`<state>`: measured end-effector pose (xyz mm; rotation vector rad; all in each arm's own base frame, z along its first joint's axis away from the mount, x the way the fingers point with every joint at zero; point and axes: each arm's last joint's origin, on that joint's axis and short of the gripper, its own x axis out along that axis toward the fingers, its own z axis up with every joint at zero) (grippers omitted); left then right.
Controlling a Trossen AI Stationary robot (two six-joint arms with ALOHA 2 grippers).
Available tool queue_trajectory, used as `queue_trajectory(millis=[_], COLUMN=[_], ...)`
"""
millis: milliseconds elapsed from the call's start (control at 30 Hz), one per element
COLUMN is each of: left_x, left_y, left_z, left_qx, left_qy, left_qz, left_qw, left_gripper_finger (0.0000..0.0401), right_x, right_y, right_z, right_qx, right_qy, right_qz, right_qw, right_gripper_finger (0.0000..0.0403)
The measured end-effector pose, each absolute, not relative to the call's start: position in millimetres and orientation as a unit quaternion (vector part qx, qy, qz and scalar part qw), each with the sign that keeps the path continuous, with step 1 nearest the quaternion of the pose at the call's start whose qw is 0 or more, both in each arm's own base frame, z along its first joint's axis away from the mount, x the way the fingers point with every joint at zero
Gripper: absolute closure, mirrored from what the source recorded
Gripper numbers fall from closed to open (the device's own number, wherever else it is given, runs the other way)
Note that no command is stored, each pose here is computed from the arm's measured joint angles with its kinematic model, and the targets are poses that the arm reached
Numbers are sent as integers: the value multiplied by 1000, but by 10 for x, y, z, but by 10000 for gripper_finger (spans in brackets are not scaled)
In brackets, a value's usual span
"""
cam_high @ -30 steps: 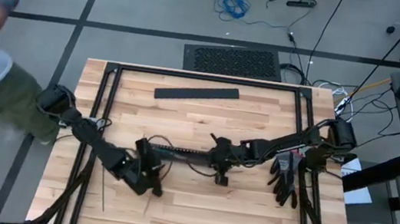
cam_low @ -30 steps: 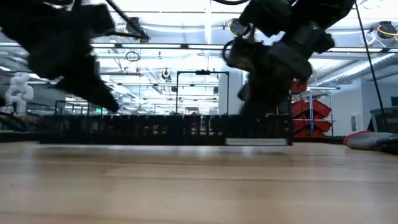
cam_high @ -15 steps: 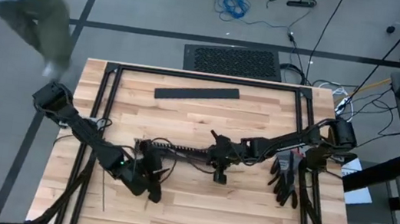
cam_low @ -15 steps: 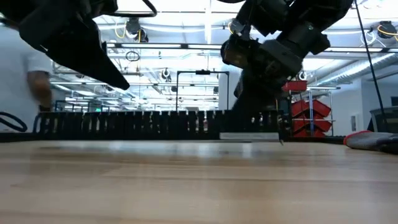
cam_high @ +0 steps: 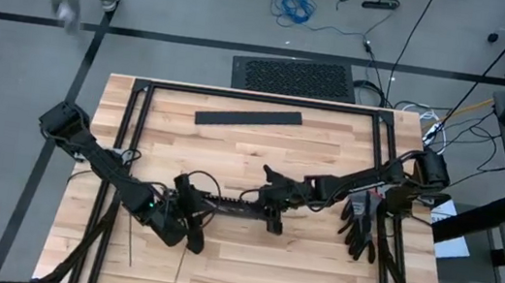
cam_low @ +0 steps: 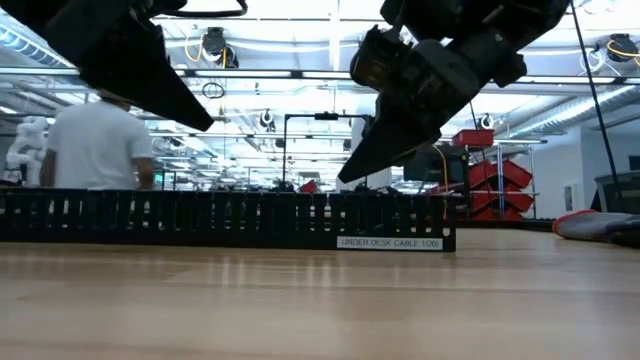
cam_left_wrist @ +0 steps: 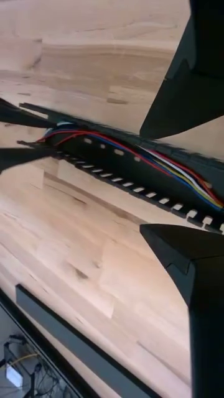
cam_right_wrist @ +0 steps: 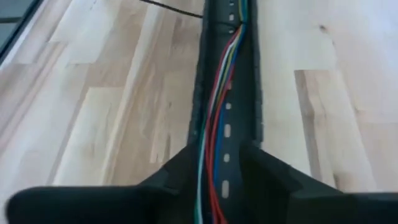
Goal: Ziptie cables
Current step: Put the zip tied cable wires into the black cable duct
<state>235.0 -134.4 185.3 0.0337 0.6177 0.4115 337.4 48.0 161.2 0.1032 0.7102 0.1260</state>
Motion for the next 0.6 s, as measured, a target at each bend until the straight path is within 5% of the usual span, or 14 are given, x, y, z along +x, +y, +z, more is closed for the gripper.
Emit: queue_trajectory(millis=[200, 600], left_x=[2382, 2509], left_y=[-1355, -1343], left_z=[1889, 1738], left_qx=[3, 3], left_qy=[272, 267], left_qz=[212, 232], left_qw=[939, 935], left_gripper_finger=[168, 168], right_x=[3324, 2870], right_y=[447, 782], right_z=[1673, 1680], right_qx=[87, 69], right_qy=[359, 501], right_qz=[40, -35], right_qw=[928, 862], right_gripper_finger=[269, 349])
